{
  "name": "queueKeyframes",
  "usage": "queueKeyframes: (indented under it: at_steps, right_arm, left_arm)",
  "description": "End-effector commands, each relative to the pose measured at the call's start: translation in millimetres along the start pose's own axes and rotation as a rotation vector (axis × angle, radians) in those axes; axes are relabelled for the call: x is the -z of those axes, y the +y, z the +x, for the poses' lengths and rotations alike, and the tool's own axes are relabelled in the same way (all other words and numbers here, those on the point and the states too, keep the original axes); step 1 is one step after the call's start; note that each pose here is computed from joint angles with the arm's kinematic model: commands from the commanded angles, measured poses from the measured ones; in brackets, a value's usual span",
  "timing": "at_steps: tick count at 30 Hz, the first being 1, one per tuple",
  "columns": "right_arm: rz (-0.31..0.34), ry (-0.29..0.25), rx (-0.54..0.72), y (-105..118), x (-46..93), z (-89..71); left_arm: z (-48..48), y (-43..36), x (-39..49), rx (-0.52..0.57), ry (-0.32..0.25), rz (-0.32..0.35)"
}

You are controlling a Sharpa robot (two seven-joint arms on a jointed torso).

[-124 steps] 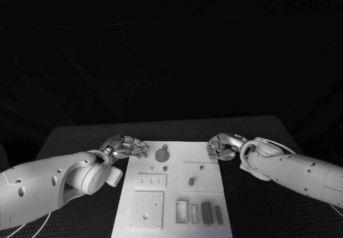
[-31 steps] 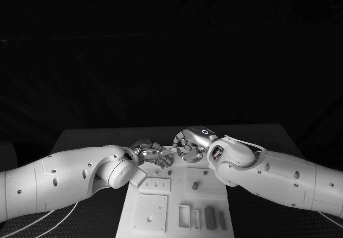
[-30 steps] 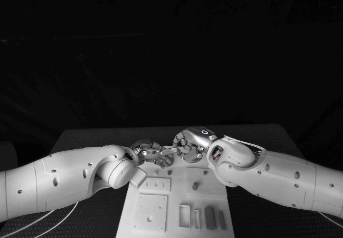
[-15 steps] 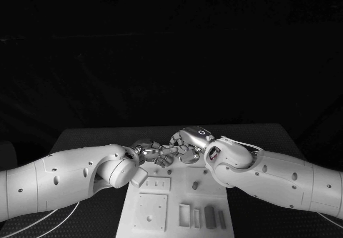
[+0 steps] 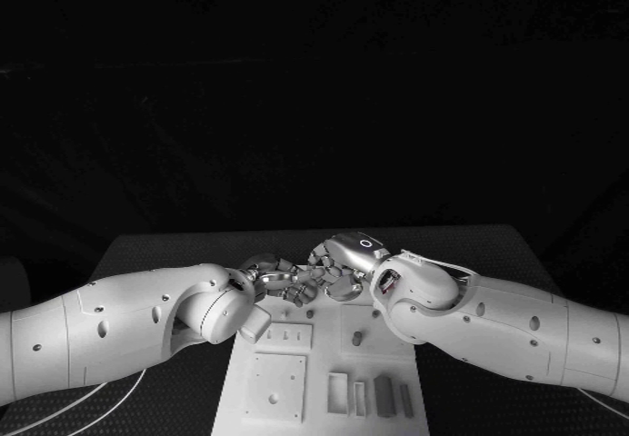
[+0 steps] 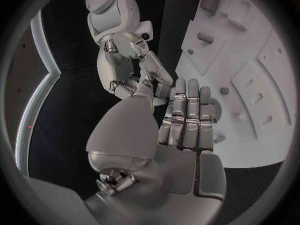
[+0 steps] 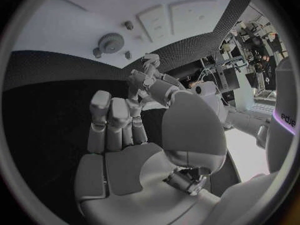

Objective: Assemble the parts on the task board

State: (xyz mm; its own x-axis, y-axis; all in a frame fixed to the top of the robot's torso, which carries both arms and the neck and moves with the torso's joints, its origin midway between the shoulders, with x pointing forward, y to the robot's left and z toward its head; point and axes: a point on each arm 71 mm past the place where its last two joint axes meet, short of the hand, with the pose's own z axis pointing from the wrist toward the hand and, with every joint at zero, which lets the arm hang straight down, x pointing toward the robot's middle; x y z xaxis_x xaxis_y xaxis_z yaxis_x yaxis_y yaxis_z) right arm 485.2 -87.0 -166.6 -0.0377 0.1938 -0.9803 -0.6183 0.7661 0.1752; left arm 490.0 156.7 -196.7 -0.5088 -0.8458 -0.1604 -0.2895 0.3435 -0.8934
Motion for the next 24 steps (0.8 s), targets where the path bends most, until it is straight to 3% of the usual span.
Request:
queueKeyframes:
  at_steps: [1,24]
  right_arm:
    - [-0.011,0.019,0.011,1.4,0.5,3.9]
    - [-0.005,0.039,0.002,0.4,0.6,9.4]
  left_arm:
    - [2.5,-3.6,-0.2,0.015,0.007,0.015]
    - [2.6,-3.3,-0.3,0.025,0.015,0.011]
